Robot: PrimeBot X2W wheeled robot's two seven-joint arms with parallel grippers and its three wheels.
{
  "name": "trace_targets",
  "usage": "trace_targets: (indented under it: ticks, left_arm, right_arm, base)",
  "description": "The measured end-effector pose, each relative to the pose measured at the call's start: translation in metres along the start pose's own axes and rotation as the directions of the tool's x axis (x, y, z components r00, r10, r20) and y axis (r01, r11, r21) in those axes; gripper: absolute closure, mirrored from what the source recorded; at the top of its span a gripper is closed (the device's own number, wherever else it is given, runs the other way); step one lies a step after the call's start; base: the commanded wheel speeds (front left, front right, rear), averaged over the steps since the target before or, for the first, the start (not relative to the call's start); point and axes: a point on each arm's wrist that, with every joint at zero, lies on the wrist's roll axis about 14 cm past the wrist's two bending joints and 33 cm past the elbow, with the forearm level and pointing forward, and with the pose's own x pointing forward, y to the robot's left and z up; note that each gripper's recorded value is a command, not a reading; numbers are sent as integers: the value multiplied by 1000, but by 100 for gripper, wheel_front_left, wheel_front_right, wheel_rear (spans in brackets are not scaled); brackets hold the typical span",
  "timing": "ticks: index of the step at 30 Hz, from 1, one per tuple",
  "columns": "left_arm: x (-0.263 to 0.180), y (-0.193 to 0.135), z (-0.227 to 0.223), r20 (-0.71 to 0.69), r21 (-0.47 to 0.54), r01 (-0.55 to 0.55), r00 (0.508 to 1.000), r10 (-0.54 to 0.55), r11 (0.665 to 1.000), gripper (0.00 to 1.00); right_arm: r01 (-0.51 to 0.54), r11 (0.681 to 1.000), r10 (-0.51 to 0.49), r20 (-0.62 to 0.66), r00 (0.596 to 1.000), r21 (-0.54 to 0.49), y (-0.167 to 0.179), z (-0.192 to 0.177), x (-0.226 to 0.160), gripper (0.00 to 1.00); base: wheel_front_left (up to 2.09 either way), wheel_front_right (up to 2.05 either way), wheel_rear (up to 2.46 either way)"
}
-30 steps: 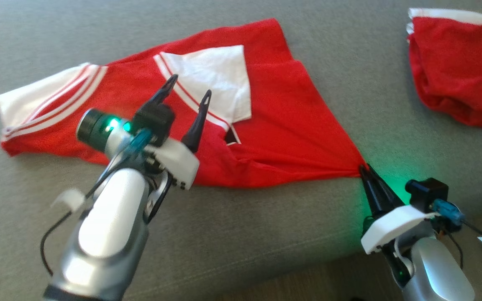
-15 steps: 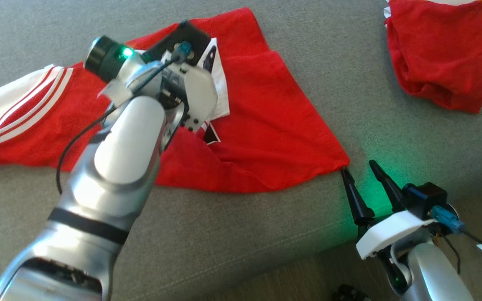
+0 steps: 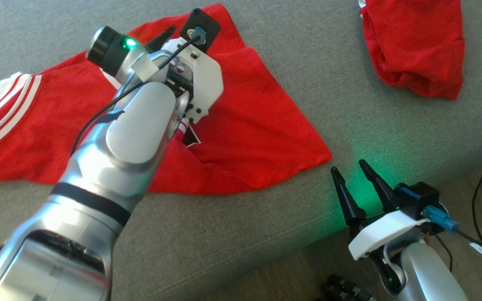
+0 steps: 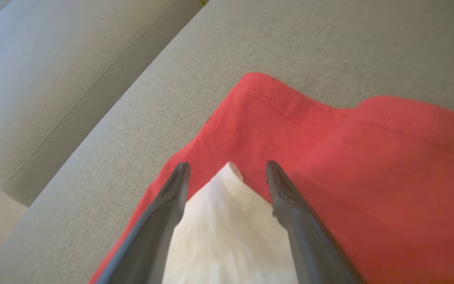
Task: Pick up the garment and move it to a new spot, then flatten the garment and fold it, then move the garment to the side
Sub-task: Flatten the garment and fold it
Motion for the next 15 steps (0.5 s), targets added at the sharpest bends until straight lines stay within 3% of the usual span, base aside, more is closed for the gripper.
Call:
trace_targets:
  ticks: [7, 8, 10, 15]
  left_arm:
    - [3, 10, -22, -90, 41, -31, 995, 35, 999, 0]
    - [2, 10, -26, -104, 45, -28, 994, 33, 999, 12]
    - [1, 10, -30, -117, 45, -26, 993, 31, 999, 100]
    - [-6, 13, -28, -80, 27, -23, 996, 25, 999, 100]
  right_arm:
    - [2, 1000, -2, 5, 1000, 8, 0, 1, 0, 0]
    - [0, 1000, 0, 8, 1000, 8, 0, 2, 0, 0]
    - [-4, 1000, 4, 12, 1000, 8, 1, 4, 1, 0]
    - [-19, 1000, 19, 27, 999, 12, 6, 8, 5, 0]
  base:
    - [0, 0, 0]
    - [0, 0, 0]
    - [0, 0, 0]
    - [0, 0, 0]
